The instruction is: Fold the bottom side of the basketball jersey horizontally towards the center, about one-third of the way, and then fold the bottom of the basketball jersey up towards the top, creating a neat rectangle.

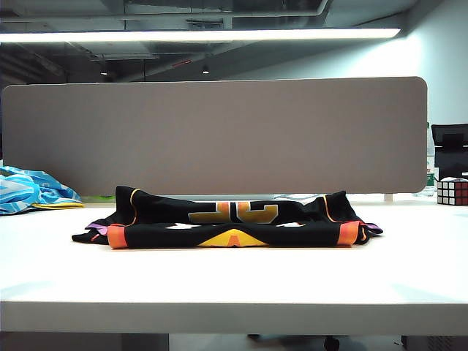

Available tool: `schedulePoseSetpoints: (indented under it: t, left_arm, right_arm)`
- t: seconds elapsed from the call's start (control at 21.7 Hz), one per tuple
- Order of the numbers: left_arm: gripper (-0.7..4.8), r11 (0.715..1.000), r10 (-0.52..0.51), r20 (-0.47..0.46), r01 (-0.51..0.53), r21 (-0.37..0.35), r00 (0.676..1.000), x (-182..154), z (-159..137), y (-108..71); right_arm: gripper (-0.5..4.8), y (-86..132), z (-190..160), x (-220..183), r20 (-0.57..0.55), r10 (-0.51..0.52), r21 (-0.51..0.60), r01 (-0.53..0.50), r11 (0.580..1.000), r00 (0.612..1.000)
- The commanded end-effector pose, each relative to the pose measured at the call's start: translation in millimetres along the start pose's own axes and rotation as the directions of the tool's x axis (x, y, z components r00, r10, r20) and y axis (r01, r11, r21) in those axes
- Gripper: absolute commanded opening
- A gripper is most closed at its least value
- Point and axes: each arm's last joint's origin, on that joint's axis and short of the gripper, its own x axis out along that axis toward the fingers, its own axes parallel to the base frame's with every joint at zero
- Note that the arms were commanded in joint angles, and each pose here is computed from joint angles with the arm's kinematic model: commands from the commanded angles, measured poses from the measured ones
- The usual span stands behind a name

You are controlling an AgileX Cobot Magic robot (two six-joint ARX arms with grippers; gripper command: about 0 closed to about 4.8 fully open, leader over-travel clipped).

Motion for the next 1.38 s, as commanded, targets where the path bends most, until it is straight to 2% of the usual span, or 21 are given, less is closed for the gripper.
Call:
schedulePoseSetpoints:
  t: [0.05,0.23,0.32,0.55,0.64,0.78,0.92,1.01,1.11,1.38]
  left_arm:
    - [-0.06,1.0,-0.02,0.071,0.019,0.014,0.997,5.7,-13.4,4.8]
    - [-0.06,1.0,-0.007,0.109,0.004,0.03,0.994,11.9,-27.3,10.6]
    - [-0.06,0.999,-0.02,0.164,0.011,0.052,0.986,16.9,-38.8,14.8]
    - [-0.06,0.998,0.026,0.131,-0.034,0.055,0.991,21.8,-58.3,21.8]
    - [-0.06,0.996,0.05,0.118,-0.059,0.072,0.992,23.5,-67.0,24.9]
    - [-0.06,0.994,0.053,0.158,-0.067,0.082,0.986,24.8,-72.6,26.9]
    - [-0.06,0.99,0.063,0.164,-0.082,0.11,0.984,24.7,-72.3,27.2]
    - [-0.06,0.984,0.114,0.196,-0.138,0.114,0.974,24.2,-70.1,28.3]
    - [-0.06,0.982,0.12,0.205,-0.146,0.118,0.971,24.0,-69.4,28.4]
    - [-0.06,0.984,0.109,0.2,-0.135,0.119,0.974,24.1,-69.5,28.0]
  right_arm:
    - [-0.01,-3.2,-16.7,6.8,0.125,0.004,-0.014,-0.002,1.0,0.992]
    - [-0.01,-8.4,-44.8,16.6,0.136,-0.01,-0.019,0.013,1.0,0.991]
    - [-0.01,-12.9,-74.4,25.3,0.069,-0.017,0.0,0.017,1.0,0.998]
    - [-0.01,-16.4,-98.2,31.5,0.019,-0.024,0.006,0.024,1.0,1.0]
    - [-0.01,-17.1,-101.2,32.7,0.029,-0.03,-0.041,0.031,0.999,0.999]
    - [-0.01,-18.9,-100.2,32.6,0.05,-0.079,-0.078,0.083,0.993,0.996]
    - [-0.01,-22.4,-99.3,32.2,0.085,-0.158,-0.084,0.165,0.983,0.984]
    - [-0.01,-26.8,-94.8,30.4,0.146,-0.256,-0.085,0.27,0.959,0.956]
    - [-0.01,-28.2,-90.5,27.5,0.196,-0.274,-0.085,0.295,0.952,0.941]
    - [-0.01,-26.3,-86.1,22.5,0.257,-0.271,-0.089,0.302,0.949,0.928]
